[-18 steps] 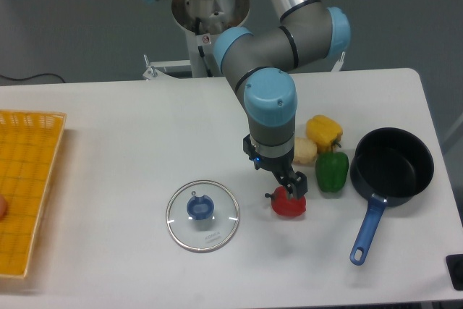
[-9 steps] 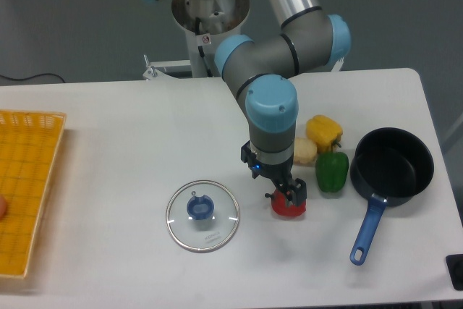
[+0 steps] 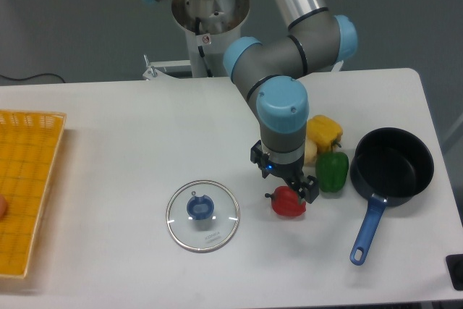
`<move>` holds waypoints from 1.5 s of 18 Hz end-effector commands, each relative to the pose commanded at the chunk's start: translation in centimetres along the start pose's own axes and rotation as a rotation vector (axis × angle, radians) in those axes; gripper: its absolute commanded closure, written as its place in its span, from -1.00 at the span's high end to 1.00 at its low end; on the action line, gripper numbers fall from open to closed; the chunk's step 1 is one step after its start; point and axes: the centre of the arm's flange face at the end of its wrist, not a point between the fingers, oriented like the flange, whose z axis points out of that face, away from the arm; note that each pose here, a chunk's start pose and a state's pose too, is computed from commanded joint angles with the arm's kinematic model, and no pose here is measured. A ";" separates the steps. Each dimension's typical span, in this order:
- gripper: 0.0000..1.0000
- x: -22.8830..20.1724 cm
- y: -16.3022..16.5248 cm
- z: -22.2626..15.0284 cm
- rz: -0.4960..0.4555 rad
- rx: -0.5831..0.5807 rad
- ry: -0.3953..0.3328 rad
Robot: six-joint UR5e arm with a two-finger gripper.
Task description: Pick up the red pepper
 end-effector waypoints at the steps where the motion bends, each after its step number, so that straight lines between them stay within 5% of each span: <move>1: 1.00 0.1 0.1 0.7 -0.003 -0.009 0.002; 6: 1.00 0.7 0.4 3.2 0.023 -0.025 0.027; 10: 1.00 0.2 0.5 4.6 0.329 -0.061 0.033; 15: 1.00 -1.0 1.0 5.2 0.520 -0.060 0.043; 27: 1.00 -1.5 1.4 7.6 0.621 -0.060 0.078</move>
